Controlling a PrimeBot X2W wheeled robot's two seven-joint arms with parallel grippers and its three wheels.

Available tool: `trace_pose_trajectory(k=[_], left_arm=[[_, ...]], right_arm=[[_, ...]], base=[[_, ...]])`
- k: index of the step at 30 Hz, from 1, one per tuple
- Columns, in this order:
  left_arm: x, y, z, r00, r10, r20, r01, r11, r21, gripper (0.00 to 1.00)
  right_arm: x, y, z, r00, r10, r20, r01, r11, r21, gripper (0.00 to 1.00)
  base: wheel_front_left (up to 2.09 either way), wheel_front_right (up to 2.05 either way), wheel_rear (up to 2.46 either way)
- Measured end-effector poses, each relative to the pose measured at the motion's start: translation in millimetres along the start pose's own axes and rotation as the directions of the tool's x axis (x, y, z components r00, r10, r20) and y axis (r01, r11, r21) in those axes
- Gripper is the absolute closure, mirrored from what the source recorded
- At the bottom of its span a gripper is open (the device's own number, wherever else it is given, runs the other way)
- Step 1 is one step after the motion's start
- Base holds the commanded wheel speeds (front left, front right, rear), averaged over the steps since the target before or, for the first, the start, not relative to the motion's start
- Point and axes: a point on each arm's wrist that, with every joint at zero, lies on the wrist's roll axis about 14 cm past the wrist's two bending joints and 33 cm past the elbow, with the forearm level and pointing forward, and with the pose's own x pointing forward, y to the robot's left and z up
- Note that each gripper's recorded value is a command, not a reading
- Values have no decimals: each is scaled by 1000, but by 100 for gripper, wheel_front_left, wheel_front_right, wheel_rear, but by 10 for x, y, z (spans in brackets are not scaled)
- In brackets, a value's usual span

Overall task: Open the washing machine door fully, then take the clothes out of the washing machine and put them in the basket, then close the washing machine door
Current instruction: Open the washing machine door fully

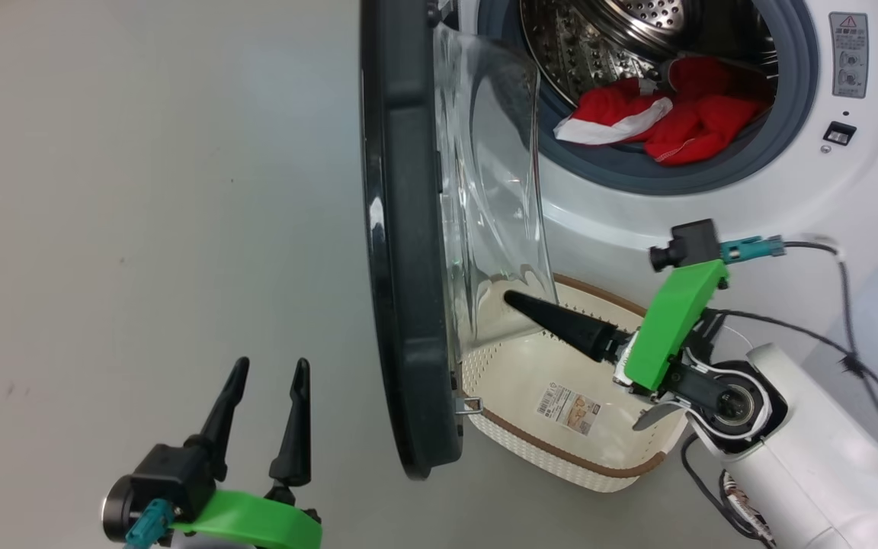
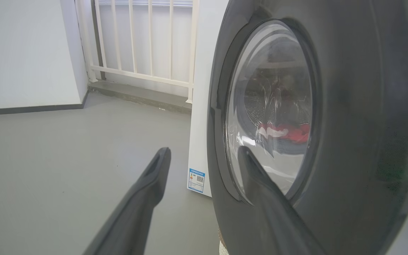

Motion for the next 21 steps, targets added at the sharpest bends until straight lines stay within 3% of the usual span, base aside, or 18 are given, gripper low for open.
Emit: trace_pose_trajectory(k=[2,7,11,15,18,19,21], left_arm=[[-6,-3,-1,1000,-2,0,2,1000,-2,0],[-17,-6,1,1000,-5,2,5,1000,-4,0],[0,-38,4,1000,-18,4,18,1000,3,0],[21,-55,12,1000,-23,8,23,1000,6,0],[40,-69,40,999,-26,17,26,1000,7,0],[40,-69,40,999,-26,17,26,1000,7,0],[51,-75,49,999,-26,21,26,1000,7,0]], right_arm=[[-70,-84,150,995,-59,86,70,990,-123,0],[-196,-231,198,974,-122,192,174,944,-281,0],[-341,-373,316,943,-161,293,282,853,-439,0],[-472,-444,464,905,-156,396,354,792,-498,0],[-580,-486,572,872,-138,469,410,728,-549,0],[-580,-486,572,872,-138,469,410,728,-549,0],[-643,-496,633,853,-117,509,441,683,-582,0]], base=[[0,0,0],[0,0,0],[0,0,0],[0,0,0],[0,0,0],[0,0,0],[0,0,0]])
